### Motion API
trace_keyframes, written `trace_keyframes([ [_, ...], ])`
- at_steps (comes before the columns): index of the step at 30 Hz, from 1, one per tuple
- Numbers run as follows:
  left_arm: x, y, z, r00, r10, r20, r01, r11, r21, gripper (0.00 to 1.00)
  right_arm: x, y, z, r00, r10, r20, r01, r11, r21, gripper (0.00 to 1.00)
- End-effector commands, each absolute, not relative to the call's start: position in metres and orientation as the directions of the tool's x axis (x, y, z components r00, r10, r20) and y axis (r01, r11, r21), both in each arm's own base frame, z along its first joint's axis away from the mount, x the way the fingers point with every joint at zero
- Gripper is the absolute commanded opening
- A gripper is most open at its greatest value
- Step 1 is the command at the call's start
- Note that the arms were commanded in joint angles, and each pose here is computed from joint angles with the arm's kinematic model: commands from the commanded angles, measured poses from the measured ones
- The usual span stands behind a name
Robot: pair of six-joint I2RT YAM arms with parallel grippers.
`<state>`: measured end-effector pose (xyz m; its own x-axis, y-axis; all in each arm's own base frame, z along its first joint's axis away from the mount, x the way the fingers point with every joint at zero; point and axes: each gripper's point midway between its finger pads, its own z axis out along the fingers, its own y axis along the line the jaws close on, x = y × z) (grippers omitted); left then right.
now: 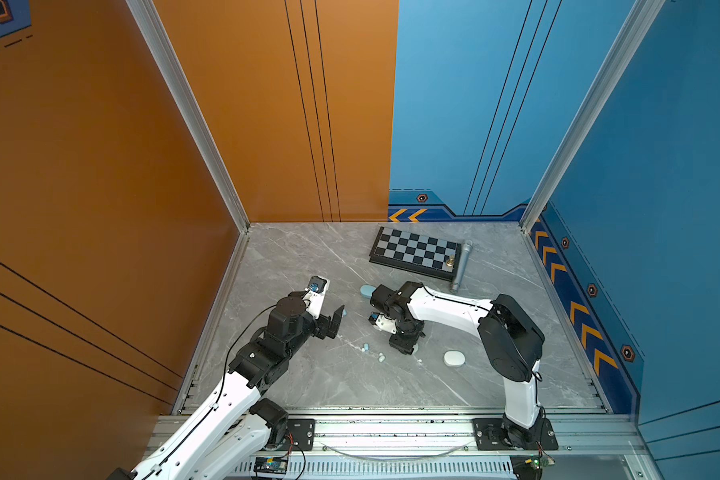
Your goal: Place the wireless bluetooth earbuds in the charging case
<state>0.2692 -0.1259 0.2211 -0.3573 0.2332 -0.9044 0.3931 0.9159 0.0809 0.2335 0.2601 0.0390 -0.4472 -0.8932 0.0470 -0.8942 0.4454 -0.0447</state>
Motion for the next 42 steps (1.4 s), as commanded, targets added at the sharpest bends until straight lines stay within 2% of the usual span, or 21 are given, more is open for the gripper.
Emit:
trace_keyframes([
  [1, 0.272, -0.121, 0.234, -0.332, 0.250, -0.909, 0.379, 0.918, 0.114, 0.98, 0.238, 0.269, 0.070, -0.378, -0.922, -0.087, -0.919, 0.385, -0.089, 0.67],
  [3, 0.273, -0.123, 0.237, -0.318, 0.253, -0.914, 0.384, 0.916, 0.120, 0.98, 0.239, 0.272, 0.090, -0.355, -0.920, -0.169, -0.920, 0.375, -0.113, 0.70],
  [6, 0.274, -0.129, 0.248, -0.237, 0.258, -0.936, 0.415, 0.898, 0.142, 0.98, 0.240, 0.277, 0.129, -0.298, -0.880, -0.370, -0.910, 0.379, -0.169, 0.72],
  [8, 0.271, -0.138, 0.255, -0.169, 0.266, -0.949, 0.466, 0.870, 0.161, 0.98, 0.230, 0.283, 0.155, -0.192, -0.818, -0.542, -0.918, 0.346, -0.196, 0.73],
  [11, 0.264, -0.154, 0.254, -0.148, 0.296, -0.944, 0.569, 0.806, 0.164, 0.98, 0.210, 0.287, 0.176, -0.052, -0.670, -0.740, -0.923, 0.316, -0.222, 0.76],
  [13, 0.254, -0.168, 0.253, -0.133, 0.307, -0.942, 0.649, 0.745, 0.151, 0.98, 0.208, 0.281, 0.176, -0.101, -0.602, -0.792, -0.906, 0.385, -0.177, 0.80],
  [17, 0.240, -0.188, 0.252, -0.142, 0.281, -0.949, 0.743, 0.663, 0.085, 0.98, 0.202, 0.267, 0.144, -0.260, -0.613, -0.746, -0.896, 0.441, -0.050, 0.79],
  [20, 0.232, -0.198, 0.250, -0.150, 0.278, -0.949, 0.783, 0.619, 0.057, 0.98, 0.202, 0.261, 0.114, -0.313, -0.662, -0.681, -0.893, 0.450, -0.027, 0.77],
  [23, 0.225, -0.206, 0.244, -0.155, 0.294, -0.943, 0.814, 0.579, 0.047, 0.98, 0.207, 0.256, 0.091, -0.343, -0.703, -0.623, -0.891, 0.454, -0.022, 0.75],
  [28, 0.216, -0.212, 0.231, -0.153, 0.335, -0.930, 0.842, 0.536, 0.055, 0.98, 0.226, 0.259, 0.081, -0.379, -0.714, -0.589, -0.875, 0.483, -0.022, 0.72],
  [35, 0.216, -0.215, 0.224, -0.149, 0.364, -0.919, 0.843, 0.532, 0.074, 0.98, 0.240, 0.261, 0.068, -0.433, -0.738, -0.518, -0.859, 0.512, -0.011, 0.70],
  [42, 0.216, -0.213, 0.220, -0.149, 0.373, -0.916, 0.835, 0.543, 0.085, 0.98, 0.236, 0.255, 0.057, -0.416, -0.798, -0.437, -0.877, 0.478, -0.037, 0.67],
])
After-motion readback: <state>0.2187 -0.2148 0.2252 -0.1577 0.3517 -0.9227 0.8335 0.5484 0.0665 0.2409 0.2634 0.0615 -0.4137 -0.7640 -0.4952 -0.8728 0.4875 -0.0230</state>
